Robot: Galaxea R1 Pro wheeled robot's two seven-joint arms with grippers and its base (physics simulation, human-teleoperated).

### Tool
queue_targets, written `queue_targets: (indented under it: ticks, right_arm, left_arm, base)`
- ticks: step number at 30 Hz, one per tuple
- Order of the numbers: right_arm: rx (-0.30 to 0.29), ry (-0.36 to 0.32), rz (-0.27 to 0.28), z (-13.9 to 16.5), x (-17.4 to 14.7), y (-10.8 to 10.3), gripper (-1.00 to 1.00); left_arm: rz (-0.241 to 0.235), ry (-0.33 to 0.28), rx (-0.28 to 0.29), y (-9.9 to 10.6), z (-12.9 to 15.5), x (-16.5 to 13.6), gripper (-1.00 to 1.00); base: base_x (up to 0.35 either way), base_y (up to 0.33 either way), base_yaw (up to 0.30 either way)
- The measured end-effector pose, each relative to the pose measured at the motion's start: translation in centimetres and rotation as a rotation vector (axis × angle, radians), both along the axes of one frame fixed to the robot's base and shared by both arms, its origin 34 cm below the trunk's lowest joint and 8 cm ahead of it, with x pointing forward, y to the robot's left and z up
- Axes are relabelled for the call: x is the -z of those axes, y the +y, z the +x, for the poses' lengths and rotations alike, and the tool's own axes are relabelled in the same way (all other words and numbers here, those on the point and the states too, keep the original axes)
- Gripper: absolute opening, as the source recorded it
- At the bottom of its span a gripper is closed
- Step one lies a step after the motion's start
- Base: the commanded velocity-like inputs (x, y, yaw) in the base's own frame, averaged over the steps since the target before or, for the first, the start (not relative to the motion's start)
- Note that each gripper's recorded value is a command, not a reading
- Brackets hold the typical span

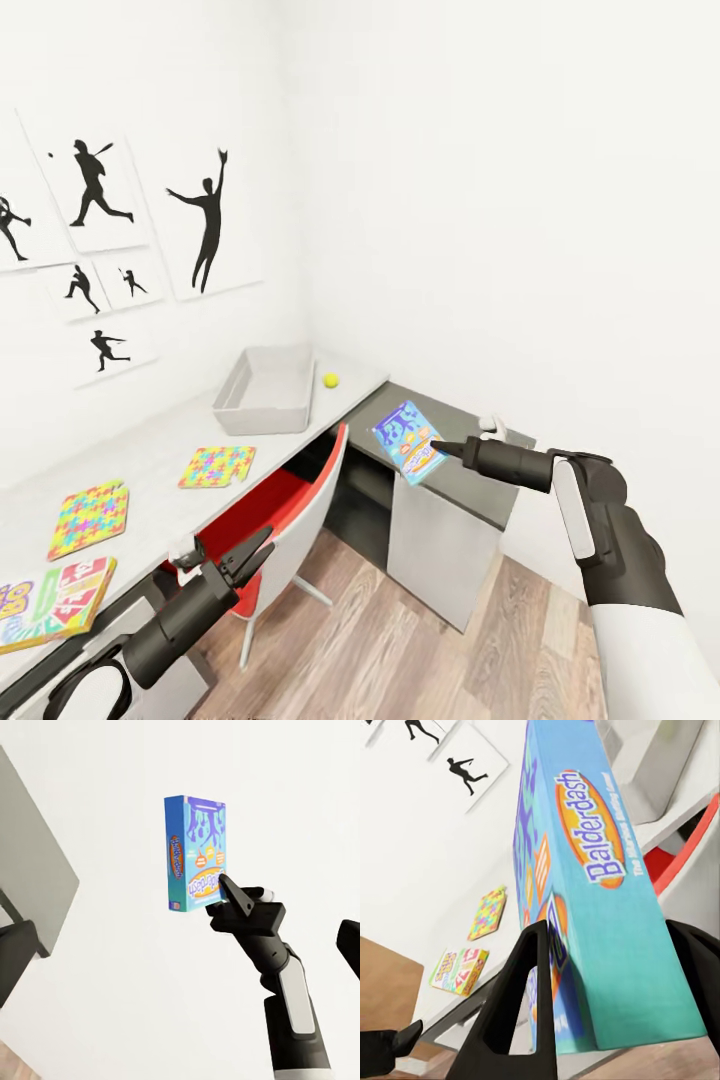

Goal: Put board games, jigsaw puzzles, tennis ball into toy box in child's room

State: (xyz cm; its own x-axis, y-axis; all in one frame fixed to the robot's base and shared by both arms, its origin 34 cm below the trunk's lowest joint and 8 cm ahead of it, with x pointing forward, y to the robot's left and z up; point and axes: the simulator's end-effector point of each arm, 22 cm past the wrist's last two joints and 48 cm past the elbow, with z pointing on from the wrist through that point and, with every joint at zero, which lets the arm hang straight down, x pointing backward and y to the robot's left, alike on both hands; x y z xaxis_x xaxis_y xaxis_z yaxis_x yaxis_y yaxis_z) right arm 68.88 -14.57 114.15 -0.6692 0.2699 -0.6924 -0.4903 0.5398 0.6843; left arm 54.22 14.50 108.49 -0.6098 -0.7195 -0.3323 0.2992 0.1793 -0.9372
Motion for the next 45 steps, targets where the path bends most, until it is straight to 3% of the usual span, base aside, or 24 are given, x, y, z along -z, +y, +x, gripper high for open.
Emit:
queue_targets:
  ticks: [20,45]
  right_arm:
    - [0.001,0.000,-0.001,-0.01,-0.01,-0.07,-1.00]
    - [-0.002,-0.008,0.000,-0.07,-0.44,0.01,-1.00]
  left_arm:
    - [0.002,0.002,-0.002,-0.02,0.01,0.05,1.00]
    - [0.019,0.012,-0.009,0.07,0.08,0.48,1.00]
  base:
    - [0.022,0.000,0.300]
    - [0.269,-0.026,0.202]
